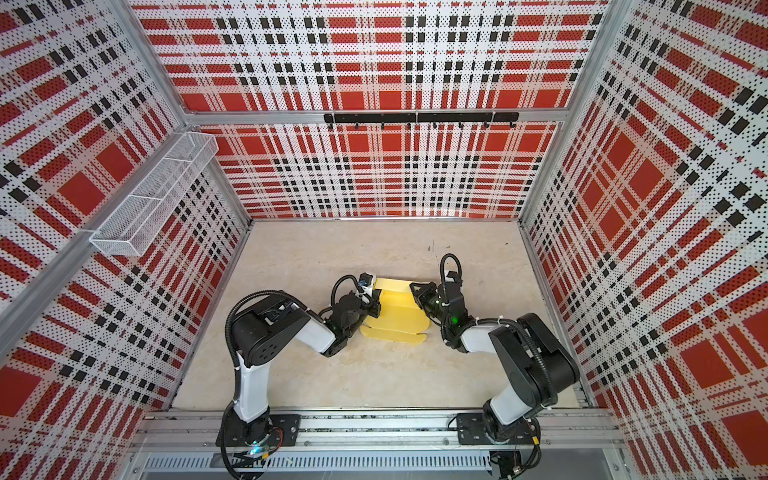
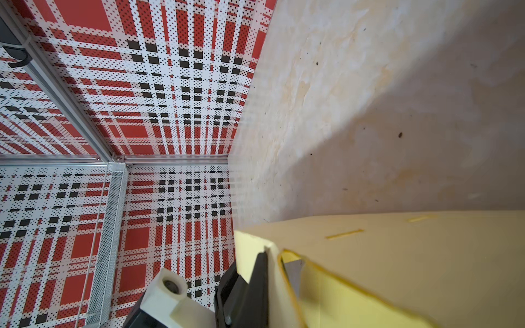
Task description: Fold the paper box
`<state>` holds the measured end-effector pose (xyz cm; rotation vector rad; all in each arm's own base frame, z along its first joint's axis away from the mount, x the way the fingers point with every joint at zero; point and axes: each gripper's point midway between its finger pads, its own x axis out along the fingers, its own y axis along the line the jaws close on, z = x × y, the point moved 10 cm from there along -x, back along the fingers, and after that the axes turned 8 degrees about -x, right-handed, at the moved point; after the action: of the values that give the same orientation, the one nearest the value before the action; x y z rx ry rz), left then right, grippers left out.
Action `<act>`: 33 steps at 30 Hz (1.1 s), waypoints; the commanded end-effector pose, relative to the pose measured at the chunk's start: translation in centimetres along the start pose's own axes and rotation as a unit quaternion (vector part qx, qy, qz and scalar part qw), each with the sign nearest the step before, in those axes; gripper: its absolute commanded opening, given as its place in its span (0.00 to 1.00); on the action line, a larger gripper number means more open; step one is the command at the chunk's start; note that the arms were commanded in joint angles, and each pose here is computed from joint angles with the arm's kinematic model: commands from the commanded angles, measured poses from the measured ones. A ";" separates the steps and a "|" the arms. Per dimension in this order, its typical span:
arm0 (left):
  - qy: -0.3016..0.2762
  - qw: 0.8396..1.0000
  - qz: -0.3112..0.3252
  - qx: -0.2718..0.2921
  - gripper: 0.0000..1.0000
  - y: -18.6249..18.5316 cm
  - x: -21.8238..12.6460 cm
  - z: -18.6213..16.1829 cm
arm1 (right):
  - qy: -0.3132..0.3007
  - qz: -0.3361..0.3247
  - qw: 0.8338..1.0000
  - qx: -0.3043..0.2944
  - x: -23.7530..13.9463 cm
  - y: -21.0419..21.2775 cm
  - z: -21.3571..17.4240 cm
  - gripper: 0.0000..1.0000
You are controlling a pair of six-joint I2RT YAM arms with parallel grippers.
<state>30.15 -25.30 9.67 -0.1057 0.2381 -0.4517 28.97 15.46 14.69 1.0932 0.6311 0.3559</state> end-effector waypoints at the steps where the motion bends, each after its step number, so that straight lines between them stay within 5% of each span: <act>1: 0.013 1.000 -0.007 0.000 0.26 -0.7 0.4 -0.6 | 0.017 -0.030 0.999 -0.017 0.1 -0.7 -0.4 0.01; 5: 0.018 1.000 -0.006 0.008 0.27 -1.0 0.4 -0.9 | 0.013 -0.029 0.999 -0.015 -0.1 -0.7 -0.2 0.01; 12: 0.019 1.000 0.013 0.004 0.13 -0.9 0.4 -1.0 | 0.007 -0.024 1.000 -0.017 -0.1 -0.3 0.2 0.01; 18: 0.020 1.000 0.010 -0.001 0.39 -1.1 0.6 -1.2 | -0.003 -0.024 1.000 -0.019 -0.1 0.0 0.7 0.01; 25: 0.025 1.000 0.006 -0.002 0.41 -1.2 0.7 -1.5 | -0.012 -0.025 0.999 -0.021 0.0 0.3 1.3 0.01; 29: 0.024 1.000 0.015 -0.008 0.39 -1.1 0.8 -1.4 | -0.014 -0.024 0.999 -0.023 0.1 0.5 1.4 0.01; 33: 0.025 0.999 0.017 -0.009 0.25 -1.1 0.9 -1.5 | -0.011 -0.020 0.999 -0.023 0.2 0.7 1.4 0.01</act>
<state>29.97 -26.23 8.49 -0.0884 0.2857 -0.4221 29.84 15.03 15.50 1.0710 0.6300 0.3376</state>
